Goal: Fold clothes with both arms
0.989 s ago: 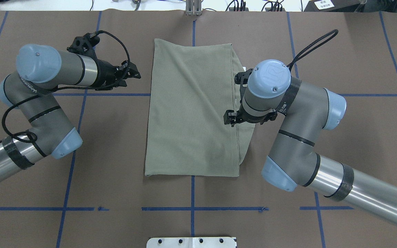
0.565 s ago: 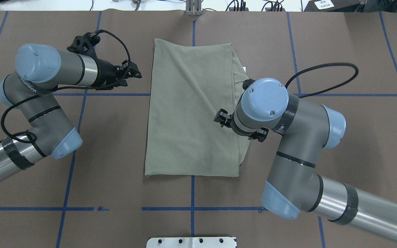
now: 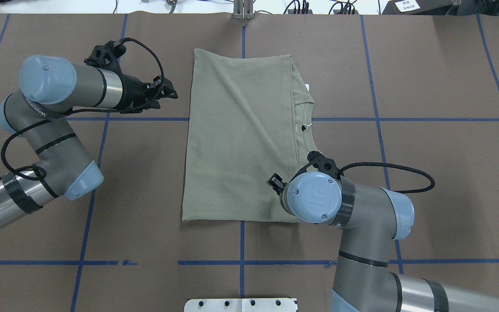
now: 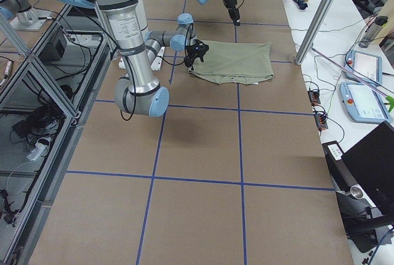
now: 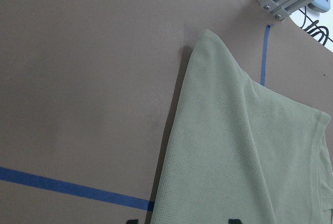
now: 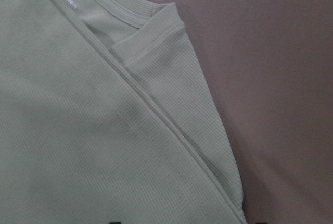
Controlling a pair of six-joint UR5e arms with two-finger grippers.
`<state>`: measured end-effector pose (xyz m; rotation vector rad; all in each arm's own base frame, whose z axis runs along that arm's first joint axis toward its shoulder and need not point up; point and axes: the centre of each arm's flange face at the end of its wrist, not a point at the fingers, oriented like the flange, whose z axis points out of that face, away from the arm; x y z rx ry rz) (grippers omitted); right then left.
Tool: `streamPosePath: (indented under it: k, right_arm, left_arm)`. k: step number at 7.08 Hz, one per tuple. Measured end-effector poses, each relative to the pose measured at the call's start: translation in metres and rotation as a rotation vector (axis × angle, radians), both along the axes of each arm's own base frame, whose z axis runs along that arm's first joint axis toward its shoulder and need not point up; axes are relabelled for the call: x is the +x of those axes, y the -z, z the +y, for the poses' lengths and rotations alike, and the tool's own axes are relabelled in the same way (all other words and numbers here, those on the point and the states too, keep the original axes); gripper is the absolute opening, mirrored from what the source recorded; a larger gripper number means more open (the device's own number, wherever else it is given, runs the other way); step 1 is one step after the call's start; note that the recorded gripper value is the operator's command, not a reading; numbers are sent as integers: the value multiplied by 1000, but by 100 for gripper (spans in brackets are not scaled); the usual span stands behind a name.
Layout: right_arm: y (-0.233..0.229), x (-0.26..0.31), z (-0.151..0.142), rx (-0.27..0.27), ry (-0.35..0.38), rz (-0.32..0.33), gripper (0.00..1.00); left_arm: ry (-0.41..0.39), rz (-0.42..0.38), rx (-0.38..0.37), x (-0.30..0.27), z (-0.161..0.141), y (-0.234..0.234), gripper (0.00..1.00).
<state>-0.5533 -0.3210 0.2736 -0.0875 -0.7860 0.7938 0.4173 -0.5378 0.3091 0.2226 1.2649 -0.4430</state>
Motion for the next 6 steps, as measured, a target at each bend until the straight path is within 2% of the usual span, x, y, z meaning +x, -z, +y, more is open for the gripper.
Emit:
streamPosePath:
  k: [1,2,4,6]
  right_arm:
    - [-8,-3,6,-16,-6,9,78]
    - [-15,-4,10,-26,-11,18,63]
    - [-20,-4,11,-34,-16,23,1]
    - [-21,-3,9,-34,-20,25,0]
  left_arm:
    - [0,0,0,0,0,0,65]
    - [0,-1,-1,0,0,0,65]
    - [0,-1,-1,0,0,0,65]
    - [3,0,1,-1,0,0,65]
